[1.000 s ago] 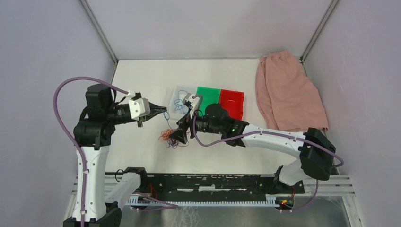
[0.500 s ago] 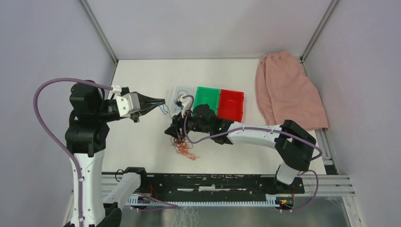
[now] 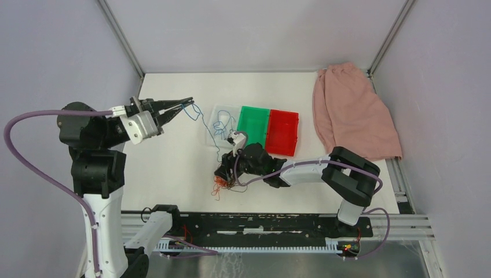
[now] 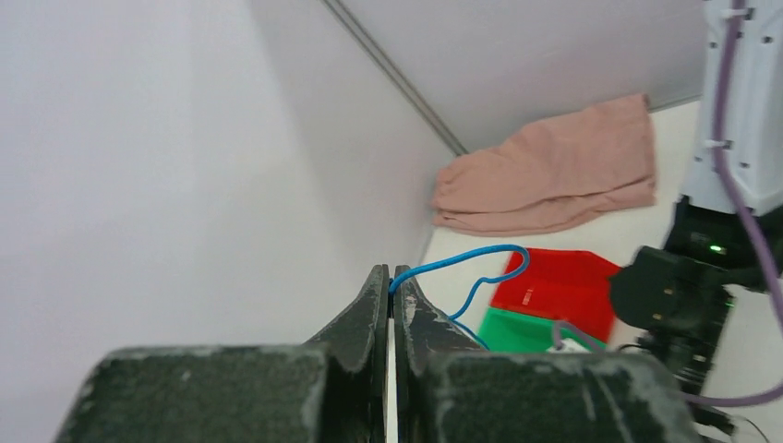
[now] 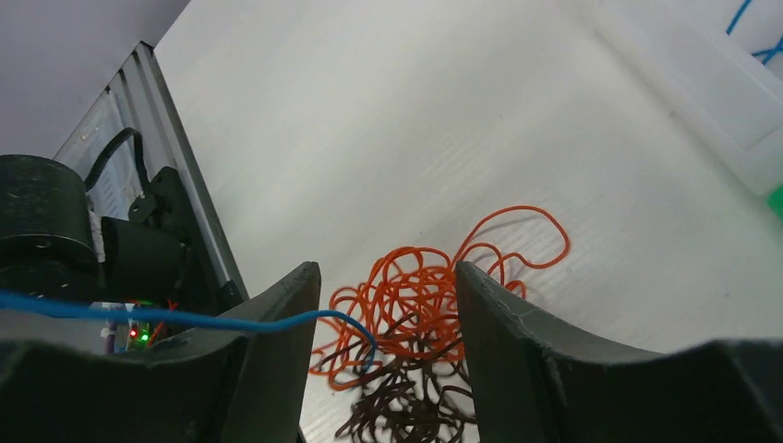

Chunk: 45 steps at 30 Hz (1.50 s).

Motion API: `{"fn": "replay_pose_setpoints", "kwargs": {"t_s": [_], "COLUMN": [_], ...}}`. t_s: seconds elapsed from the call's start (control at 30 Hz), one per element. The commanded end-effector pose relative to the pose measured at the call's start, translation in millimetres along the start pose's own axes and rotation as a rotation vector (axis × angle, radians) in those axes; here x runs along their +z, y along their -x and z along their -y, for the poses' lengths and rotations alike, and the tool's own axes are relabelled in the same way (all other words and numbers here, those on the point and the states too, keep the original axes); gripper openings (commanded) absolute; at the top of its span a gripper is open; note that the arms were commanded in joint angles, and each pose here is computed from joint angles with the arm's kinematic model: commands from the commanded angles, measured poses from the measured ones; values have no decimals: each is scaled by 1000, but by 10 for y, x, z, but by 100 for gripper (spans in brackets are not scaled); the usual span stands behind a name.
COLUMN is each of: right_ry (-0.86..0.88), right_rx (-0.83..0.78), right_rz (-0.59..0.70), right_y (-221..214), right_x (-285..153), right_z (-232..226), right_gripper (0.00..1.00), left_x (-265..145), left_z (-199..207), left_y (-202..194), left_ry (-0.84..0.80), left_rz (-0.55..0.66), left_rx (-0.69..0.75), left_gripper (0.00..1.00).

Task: Untangle the cables

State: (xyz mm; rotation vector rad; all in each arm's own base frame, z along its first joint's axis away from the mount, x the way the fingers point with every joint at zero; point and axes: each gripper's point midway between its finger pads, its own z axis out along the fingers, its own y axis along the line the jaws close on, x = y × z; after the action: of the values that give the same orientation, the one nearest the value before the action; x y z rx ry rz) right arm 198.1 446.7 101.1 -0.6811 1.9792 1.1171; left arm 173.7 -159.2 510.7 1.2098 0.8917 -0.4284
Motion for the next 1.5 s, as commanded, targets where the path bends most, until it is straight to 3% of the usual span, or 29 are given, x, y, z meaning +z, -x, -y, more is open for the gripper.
{"fn": "replay_pose_setpoints", "kwargs": {"t_s": [0.0,0.2,0.43,0.67,0.93,1.47], "right_ry": [-2,-20,-21,-36,-138,-453], "right_rx": [21,42,61,62,35,27], "right_rz": [90,78,81,101,167,231], "right_y": [94,-68,-96,129,512,805], "right_x": [5,-22,-71,-237,-574,-1188], "right_z": [10,104,114,18,38,552], "right_gripper": [63,64,65,75,86,85], "left_x": [-45,-136,-78,-7,128,603], "left_z": [-462,-869,-907,-854,-632,-633], "left_y": [352,631,649,81,-609,-2019], "left_ry": [180,379,359,344,278,240], "left_rz": [33,97,125,43,-9,-193], "left_rx": [191,292,235,139,-72,-235], "left_gripper": [3,3,3,3,3,3]}}
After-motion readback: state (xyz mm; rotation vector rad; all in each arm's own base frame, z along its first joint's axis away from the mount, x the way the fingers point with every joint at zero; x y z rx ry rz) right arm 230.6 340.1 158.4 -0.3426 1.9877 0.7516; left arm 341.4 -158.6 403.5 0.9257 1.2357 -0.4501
